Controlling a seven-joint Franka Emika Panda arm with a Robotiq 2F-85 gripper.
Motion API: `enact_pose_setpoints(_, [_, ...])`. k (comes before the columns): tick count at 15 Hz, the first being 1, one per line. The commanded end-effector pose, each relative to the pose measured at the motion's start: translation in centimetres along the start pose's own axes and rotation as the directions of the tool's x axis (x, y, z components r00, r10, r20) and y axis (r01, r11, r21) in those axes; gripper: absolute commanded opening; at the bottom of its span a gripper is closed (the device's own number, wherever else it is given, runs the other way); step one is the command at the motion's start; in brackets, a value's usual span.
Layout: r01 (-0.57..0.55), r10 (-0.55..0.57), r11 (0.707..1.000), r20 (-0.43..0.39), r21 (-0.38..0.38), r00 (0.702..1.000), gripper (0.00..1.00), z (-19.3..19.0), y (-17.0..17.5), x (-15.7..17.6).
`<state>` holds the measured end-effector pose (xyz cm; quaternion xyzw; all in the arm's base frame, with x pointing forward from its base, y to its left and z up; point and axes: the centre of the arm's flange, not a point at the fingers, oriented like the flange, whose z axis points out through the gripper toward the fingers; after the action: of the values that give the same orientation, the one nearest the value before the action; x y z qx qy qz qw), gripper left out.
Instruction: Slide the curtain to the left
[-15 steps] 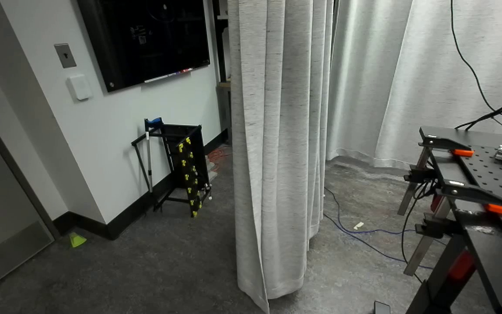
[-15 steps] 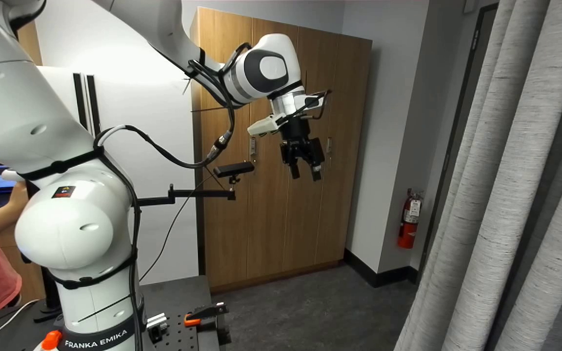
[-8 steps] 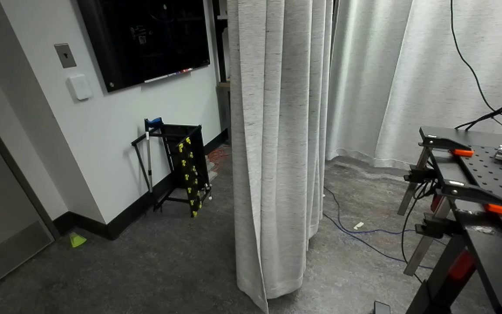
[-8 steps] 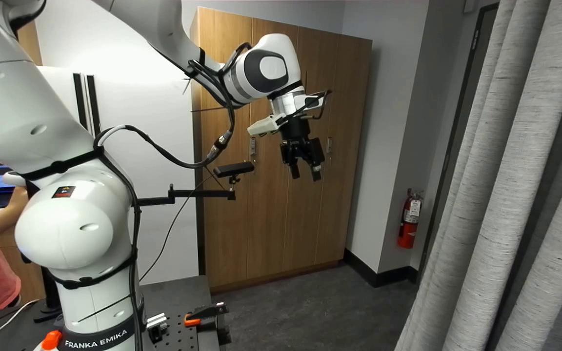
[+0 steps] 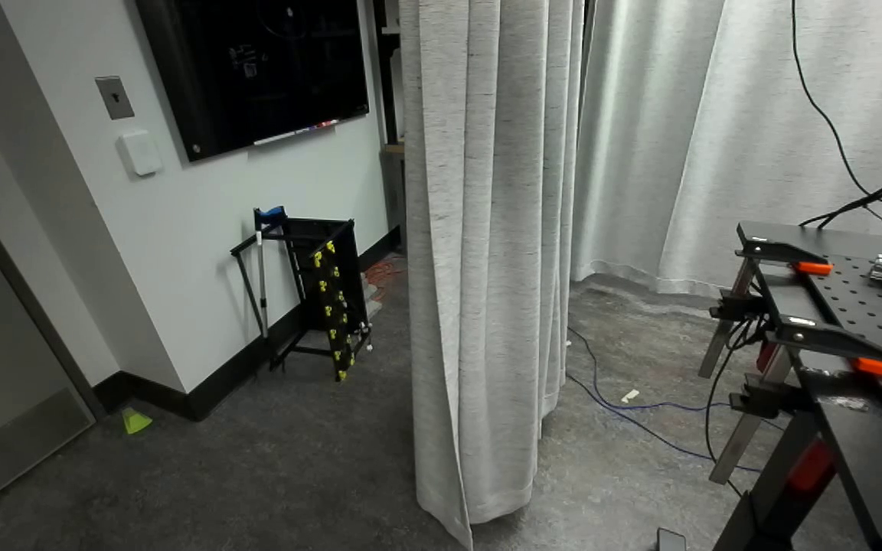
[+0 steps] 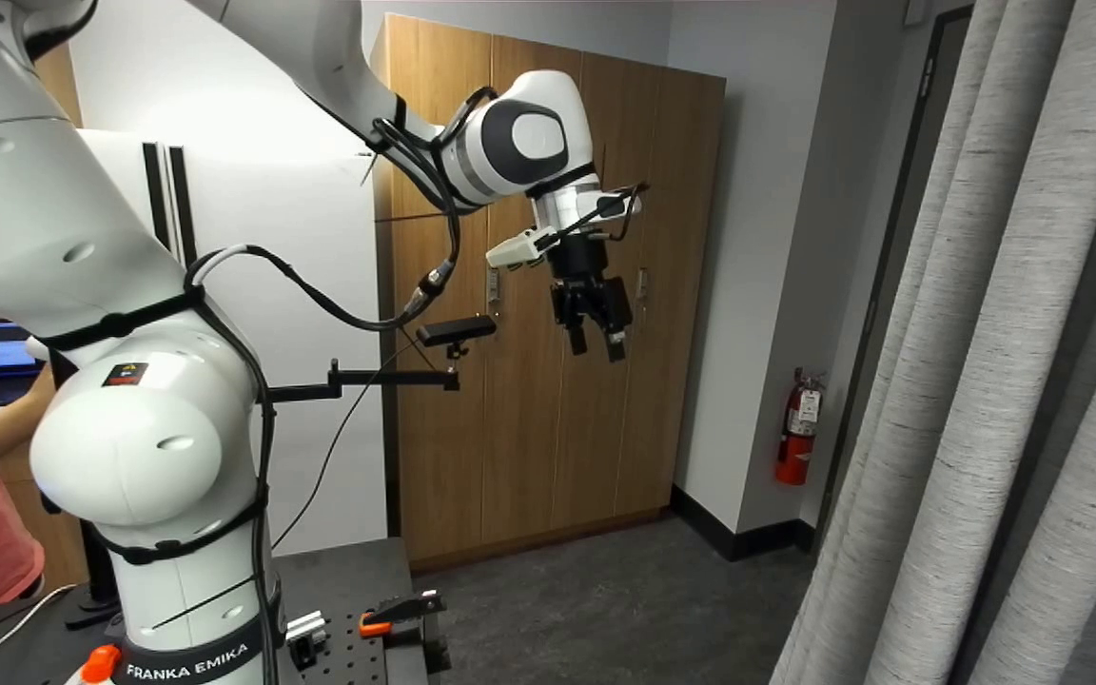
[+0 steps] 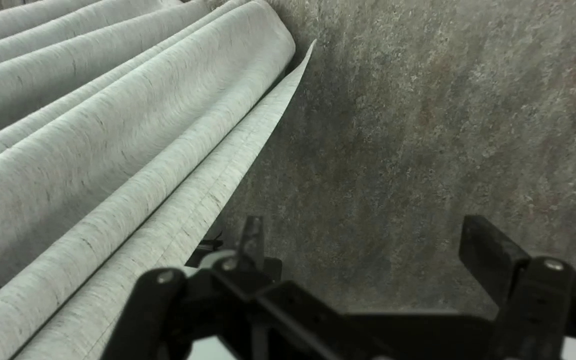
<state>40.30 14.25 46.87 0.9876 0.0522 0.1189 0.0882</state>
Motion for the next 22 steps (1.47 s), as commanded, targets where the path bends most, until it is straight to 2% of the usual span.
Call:
enact_pose_setpoints(1, [-0.097,0.098,0.995,0.030,-0.023,0.995,1.00,0.1,0.6,0.6])
enact_pose_setpoints(5, [-0.174,0.175,0.981,-0.001,-0.089,0.985,1.00,0.7,1.1,1.8])
enact_pose_setpoints(9, [-0.259,0.247,0.945,-0.082,-0.200,0.966,1.00,-0.2,3.3,3.6])
enact_pose_setpoints(13, [-0.330,0.283,0.887,-0.182,-0.324,0.942,1.00,-1.9,5.9,5.3])
enact_pose_setpoints(17, [-0.401,0.305,0.818,-0.279,-0.413,0.911,1.00,-3.5,8.2,6.5])
enact_pose_setpoints(22, [-0.471,0.291,0.753,-0.409,-0.460,0.865,1.00,-4.5,8.8,8.2])
